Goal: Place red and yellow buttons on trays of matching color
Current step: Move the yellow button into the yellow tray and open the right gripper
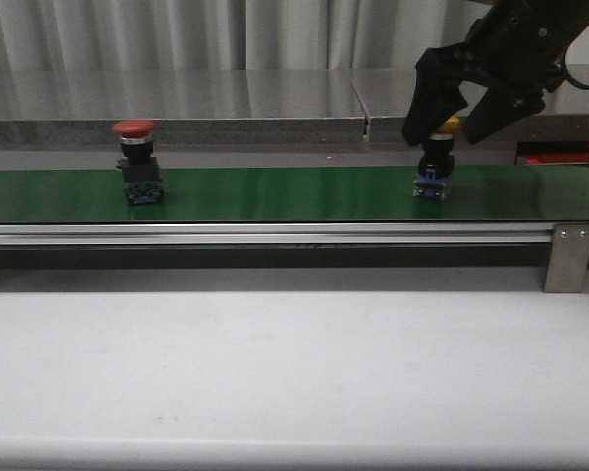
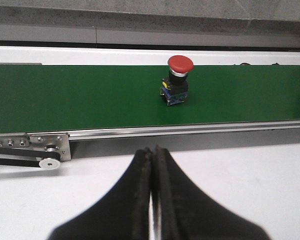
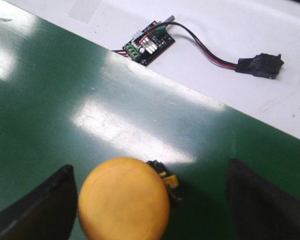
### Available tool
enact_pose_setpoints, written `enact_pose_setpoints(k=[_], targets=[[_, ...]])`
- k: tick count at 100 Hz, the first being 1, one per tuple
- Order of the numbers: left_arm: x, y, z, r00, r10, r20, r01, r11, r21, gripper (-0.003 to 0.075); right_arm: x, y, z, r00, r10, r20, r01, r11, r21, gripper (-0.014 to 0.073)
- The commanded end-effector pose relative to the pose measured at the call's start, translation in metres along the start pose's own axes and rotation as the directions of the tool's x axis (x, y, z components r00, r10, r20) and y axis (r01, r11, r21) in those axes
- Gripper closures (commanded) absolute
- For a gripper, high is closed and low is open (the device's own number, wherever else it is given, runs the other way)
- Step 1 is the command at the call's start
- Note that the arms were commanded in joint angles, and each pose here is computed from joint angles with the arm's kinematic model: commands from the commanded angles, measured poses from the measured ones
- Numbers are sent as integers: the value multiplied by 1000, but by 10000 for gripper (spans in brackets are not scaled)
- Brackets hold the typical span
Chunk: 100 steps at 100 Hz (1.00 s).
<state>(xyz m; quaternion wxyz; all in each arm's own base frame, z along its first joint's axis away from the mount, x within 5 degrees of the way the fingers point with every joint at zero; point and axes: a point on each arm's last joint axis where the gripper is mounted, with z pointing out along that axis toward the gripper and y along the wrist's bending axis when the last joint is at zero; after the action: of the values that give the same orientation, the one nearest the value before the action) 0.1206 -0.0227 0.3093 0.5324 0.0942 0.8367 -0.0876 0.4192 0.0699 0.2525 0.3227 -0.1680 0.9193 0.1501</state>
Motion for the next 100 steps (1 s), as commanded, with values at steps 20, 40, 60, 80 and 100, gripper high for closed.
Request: enact_pose_setpoints(k=[20,40,60,80,100], targets=[[-15,1,-5,995,-19,98,20,1000,-16,739,-20,7,-30,996,-39,85,37,999,14,372],[-15,1,-5,995,-19,98,20,1000,-16,739,-21,3,-72,997,-22,76,17,998,62,371],[-15,1,-5,995,-19,98,20,1000,-16,739,-5,-21,-136,991,70,117,-90,980,179,371],[-15,1,-5,995,-19,98,20,1000,-16,739,48,-50,-178,955,249,164,-287,917,277,371],[-15,1,-5,995,-19,98,20,1000,-16,739,97,-62,-184,907,376,189,-419,844,334,371]])
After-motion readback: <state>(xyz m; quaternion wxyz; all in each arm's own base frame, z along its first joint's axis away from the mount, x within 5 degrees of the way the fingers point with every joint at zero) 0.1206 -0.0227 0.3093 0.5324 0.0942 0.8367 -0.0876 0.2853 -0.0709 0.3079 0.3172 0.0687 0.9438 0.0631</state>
